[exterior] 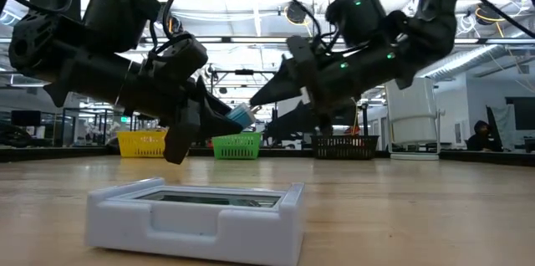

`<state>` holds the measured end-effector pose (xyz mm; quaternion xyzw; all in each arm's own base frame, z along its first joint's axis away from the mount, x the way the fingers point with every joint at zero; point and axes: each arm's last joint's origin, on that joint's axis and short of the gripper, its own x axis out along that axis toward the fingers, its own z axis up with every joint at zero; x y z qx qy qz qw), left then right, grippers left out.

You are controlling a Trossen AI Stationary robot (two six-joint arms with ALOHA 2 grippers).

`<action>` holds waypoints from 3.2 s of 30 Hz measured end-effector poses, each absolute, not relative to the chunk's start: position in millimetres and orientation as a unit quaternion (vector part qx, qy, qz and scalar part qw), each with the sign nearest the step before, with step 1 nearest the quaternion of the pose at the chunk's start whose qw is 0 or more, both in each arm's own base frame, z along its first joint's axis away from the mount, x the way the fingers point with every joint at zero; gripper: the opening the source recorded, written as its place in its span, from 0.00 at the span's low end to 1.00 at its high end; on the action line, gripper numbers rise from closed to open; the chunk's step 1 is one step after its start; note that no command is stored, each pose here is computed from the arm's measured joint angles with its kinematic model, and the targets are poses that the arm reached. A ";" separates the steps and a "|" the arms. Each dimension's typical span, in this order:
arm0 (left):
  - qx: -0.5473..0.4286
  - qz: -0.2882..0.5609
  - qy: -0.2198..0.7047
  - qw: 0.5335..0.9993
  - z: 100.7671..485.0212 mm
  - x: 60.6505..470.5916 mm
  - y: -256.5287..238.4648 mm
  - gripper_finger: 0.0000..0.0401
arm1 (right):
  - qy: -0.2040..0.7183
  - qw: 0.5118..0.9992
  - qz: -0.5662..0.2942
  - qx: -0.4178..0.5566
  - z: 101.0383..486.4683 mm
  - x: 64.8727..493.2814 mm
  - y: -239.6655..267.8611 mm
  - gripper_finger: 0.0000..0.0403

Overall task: Pick & Place Office items
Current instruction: Put the light blue charger adapter in the black bin

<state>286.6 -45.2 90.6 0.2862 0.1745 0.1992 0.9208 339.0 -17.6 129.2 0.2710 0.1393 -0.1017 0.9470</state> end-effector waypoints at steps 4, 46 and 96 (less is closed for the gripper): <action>0.284 0.191 0.173 0.924 90.5 286.8 -45.6 0.33 | 0.139 0.949 -0.100 0.266 126.2 353.0 -18.2 0.81; 0.180 0.215 0.151 0.948 108.1 244.3 -21.1 0.54 | 0.239 0.921 -0.269 0.150 199.0 310.6 -72.6 0.33; 0.077 0.106 0.112 0.985 111.7 226.8 12.7 0.05 | 0.255 0.910 -0.323 0.060 207.6 272.8 -93.0 0.18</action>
